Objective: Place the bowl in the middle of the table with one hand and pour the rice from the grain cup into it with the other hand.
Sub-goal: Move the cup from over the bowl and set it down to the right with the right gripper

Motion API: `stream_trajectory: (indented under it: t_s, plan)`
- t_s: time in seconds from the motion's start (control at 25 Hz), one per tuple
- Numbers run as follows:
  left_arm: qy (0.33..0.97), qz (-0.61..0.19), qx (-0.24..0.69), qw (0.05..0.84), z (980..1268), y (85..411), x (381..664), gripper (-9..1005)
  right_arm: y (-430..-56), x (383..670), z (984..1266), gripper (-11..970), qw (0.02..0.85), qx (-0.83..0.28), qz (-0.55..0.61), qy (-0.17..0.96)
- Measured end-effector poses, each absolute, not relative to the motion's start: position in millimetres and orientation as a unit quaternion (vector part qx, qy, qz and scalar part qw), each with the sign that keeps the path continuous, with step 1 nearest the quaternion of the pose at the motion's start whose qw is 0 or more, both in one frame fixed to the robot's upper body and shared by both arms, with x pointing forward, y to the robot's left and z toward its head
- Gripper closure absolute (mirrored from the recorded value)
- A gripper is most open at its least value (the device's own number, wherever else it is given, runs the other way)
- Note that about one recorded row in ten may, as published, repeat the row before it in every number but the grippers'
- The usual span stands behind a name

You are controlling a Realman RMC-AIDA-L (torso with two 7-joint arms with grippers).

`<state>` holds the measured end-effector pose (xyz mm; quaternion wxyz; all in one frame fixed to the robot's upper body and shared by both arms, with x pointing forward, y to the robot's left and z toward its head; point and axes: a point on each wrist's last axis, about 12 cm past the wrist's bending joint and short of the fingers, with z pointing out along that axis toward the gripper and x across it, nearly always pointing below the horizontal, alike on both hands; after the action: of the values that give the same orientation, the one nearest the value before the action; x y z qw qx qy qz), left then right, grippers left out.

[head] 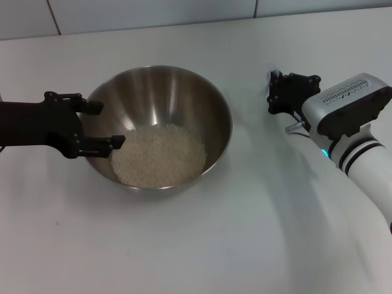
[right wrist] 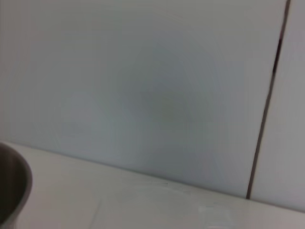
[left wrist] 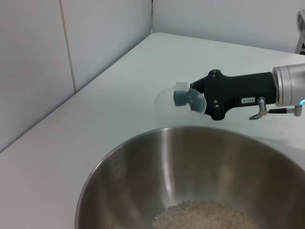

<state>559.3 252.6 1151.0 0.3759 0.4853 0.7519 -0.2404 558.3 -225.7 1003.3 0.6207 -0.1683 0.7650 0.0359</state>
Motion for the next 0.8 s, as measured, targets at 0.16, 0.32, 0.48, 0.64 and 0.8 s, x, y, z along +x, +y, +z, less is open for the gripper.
stream_trajectory:
  t_s: [0.16, 0.32, 0.48, 0.64, 0.8]
  plan:
    - [0.752, -0.241, 0.486, 0.376, 1150.9, 252.3, 559.2, 183, -227.0, 555.9, 1000.7, 946, 0.616, -0.160, 0.036, 0.771]
    - [0.753, -0.242, 0.485, 0.374, 1149.8, 251.9, 559.4, 183, -225.5, 550.1, 997.4, 914, 0.613, -0.158, 0.041, 0.773]
    - [0.752, -0.241, 0.488, 0.372, 1149.9, 250.9, 560.0, 183, -225.5, 543.5, 993.3, 853, 0.607, -0.155, 0.045, 0.778]
    - [0.752, -0.241, 0.488, 0.372, 1149.9, 250.8, 560.2, 183, -227.5, 530.5, 988.6, 791, 0.607, -0.139, 0.053, 0.780]
    - [0.752, -0.241, 0.489, 0.371, 1150.2, 251.0, 560.3, 183, -231.6, 512.4, 984.3, 544, 0.616, -0.116, 0.059, 0.777]
